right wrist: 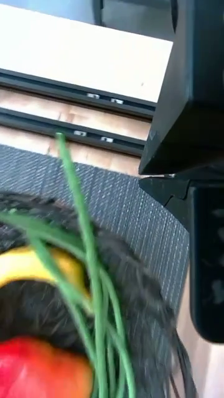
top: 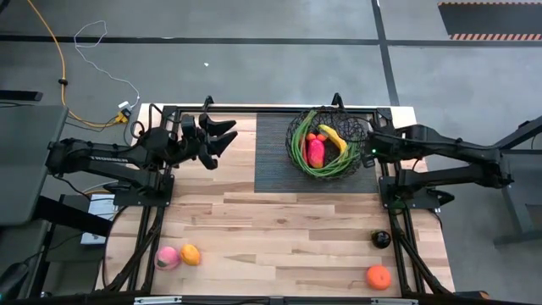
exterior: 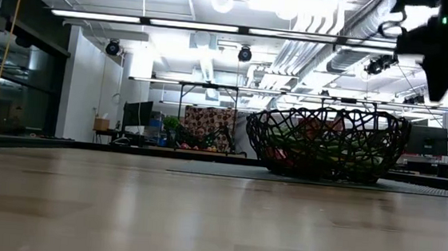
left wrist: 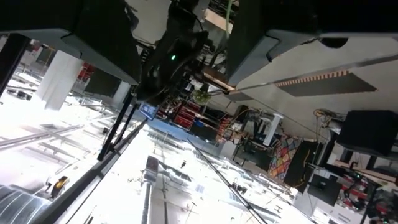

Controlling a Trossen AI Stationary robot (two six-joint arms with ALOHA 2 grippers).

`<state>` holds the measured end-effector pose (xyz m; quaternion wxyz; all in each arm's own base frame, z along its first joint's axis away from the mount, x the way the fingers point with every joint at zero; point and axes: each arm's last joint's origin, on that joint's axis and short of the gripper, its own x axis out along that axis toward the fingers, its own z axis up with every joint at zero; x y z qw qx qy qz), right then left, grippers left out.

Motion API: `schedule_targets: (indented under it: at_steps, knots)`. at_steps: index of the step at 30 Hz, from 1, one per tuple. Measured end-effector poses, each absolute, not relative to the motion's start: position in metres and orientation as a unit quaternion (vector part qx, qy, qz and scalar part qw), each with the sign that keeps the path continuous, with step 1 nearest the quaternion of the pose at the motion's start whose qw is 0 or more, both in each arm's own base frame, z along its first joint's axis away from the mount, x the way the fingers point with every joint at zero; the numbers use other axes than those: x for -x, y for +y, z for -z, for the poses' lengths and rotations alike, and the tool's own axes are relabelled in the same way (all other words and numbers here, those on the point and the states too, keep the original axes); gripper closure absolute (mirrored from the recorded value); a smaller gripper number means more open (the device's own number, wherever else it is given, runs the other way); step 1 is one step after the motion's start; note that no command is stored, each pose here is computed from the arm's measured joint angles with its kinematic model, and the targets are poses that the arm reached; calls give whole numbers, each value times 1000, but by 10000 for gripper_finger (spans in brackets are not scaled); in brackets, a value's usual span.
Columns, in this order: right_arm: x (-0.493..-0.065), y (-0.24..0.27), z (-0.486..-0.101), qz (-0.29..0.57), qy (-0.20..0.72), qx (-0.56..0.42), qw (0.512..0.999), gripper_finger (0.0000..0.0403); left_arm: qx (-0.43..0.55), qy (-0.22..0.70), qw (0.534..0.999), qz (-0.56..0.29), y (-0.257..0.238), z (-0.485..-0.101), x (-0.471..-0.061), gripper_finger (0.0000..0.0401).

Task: Build produce basket
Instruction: Put the green beans into the black basket

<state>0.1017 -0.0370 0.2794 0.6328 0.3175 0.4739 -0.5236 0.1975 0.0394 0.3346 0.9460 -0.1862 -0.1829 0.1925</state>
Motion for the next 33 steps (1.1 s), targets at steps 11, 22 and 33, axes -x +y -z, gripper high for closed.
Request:
schedule_targets:
  at_steps: [11,22,33]
  knots:
    - [-106,-48,-253,582,436,-298,619,403,187,-202,943,-190,40,-338,-196,176]
    - [-102,-64,-249,642,420,-331,550,403,187,-207,942,-189,40,-339,-196,176]
    - [-121,-89,-237,663,401,-332,538,403,187,-210,941,-188,40,-340,-196,176]
